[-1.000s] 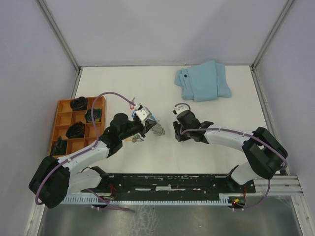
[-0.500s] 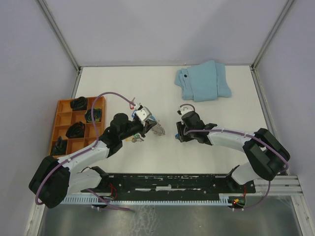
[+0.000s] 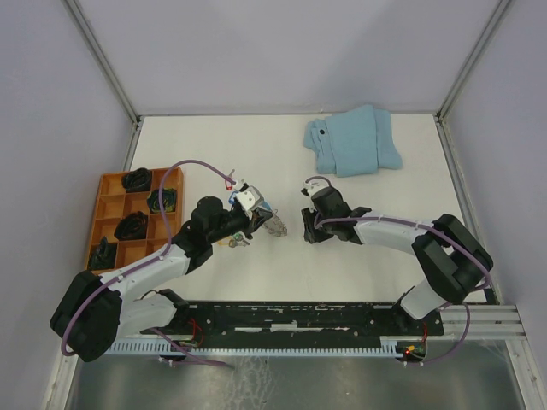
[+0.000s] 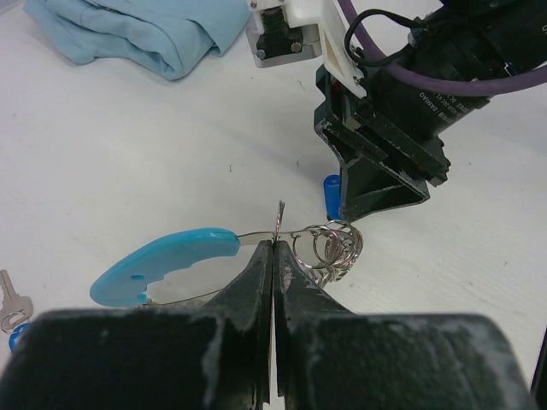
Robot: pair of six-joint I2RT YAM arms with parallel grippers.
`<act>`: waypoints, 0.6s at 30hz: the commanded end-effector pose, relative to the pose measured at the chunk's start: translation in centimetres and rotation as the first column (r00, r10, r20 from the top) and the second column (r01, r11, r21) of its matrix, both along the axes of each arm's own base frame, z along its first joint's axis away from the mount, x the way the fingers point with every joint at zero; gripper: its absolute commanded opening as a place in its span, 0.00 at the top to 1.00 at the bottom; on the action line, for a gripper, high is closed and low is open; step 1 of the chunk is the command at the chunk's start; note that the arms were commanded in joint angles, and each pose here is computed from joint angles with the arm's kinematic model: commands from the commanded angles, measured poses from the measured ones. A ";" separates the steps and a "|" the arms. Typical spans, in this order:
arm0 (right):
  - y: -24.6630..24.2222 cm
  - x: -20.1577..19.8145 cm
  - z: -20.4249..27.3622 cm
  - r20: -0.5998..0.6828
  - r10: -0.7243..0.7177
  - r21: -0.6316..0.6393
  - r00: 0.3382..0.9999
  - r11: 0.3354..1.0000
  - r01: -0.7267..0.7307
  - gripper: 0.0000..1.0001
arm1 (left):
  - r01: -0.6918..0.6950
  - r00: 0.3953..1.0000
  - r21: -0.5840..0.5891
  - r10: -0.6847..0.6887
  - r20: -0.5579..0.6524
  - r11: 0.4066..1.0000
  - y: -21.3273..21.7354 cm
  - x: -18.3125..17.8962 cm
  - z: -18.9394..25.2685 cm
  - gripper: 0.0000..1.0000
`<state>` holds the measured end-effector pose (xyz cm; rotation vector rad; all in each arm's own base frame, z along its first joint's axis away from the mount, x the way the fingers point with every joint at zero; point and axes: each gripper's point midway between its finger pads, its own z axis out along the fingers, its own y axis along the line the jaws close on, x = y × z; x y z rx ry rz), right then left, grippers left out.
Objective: Put the keys on the keyring
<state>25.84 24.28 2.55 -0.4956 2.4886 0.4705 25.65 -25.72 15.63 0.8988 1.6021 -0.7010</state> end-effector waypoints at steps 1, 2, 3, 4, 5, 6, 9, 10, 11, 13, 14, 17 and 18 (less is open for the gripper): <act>1.1 0.7 0.9 0.006 0.032 0.018 0.999 0.999 -0.032 0.63 | 0.033 0.993 -0.039 -0.029 0.110 0.999 -0.5 0.4 2.8 0.97; 1.2 0.6 1.0 0.001 0.039 0.022 0.999 0.999 -0.039 0.64 | 0.031 0.994 -0.039 -0.027 0.110 0.999 -0.5 0.4 2.7 0.97; 1.2 0.6 1.0 -0.003 0.042 0.026 0.999 0.999 -0.041 0.65 | 0.032 0.994 -0.039 -0.028 0.109 0.999 -0.5 0.4 2.7 0.97; 1.3 0.5 1.2 -0.006 0.046 0.031 0.999 0.998 -0.046 0.66 | 0.033 0.993 -0.039 -0.029 0.111 0.999 -0.6 0.4 2.8 0.97; 1.3 0.3 1.3 -0.010 0.049 0.033 0.999 0.998 -0.049 0.67 | 0.034 0.994 -0.038 -0.029 0.110 0.999 -0.6 0.3 2.7 0.97; 1.4 0.2 1.4 -0.013 0.055 0.035 0.998 0.998 -0.055 0.69 | 0.034 0.993 -0.039 -0.029 0.111 0.999 -0.6 0.3 2.8 0.97; 1.6 -0.1 1.8 -0.025 0.071 0.047 0.997 0.996 -0.069 0.73 | 0.033 0.993 -0.040 -0.029 0.111 0.999 -0.6 0.3 2.8 0.97; 1.6 -0.2 2.0 -0.028 0.076 0.051 0.997 0.996 -0.074 0.74 | 0.034 0.993 -0.040 -0.029 0.110 0.999 -0.5 0.3 2.8 0.97; 1.7 -0.4 2.0 -0.035 0.080 0.053 0.996 0.996 -0.078 0.75 | 0.034 0.993 -0.039 -0.030 0.110 0.999 -0.6 0.3 2.8 0.97; 1.8 -0.5 2.2 -0.041 0.088 0.058 0.995 0.995 -0.086 0.75 | 0.034 0.993 -0.039 -0.030 0.110 0.999 -0.5 0.3 2.8 0.97; 1.9 -0.6 2.2 -0.044 0.090 0.060 0.995 0.994 -0.088 0.76 | 0.035 0.993 -0.039 -0.030 0.110 0.999 -0.6 0.3 2.8 0.97; 1.9 -0.6 2.2 -0.058 0.080 0.062 0.995 0.995 -0.076 0.76 | 0.034 0.994 -0.040 -0.029 0.108 0.999 -0.6 0.3 2.7 0.97; 1.9 -0.6 2.2 -0.065 0.075 0.059 0.995 0.996 -0.071 0.76 | 0.033 0.994 -0.040 -0.028 0.109 0.999 -0.5 0.3 2.8 0.97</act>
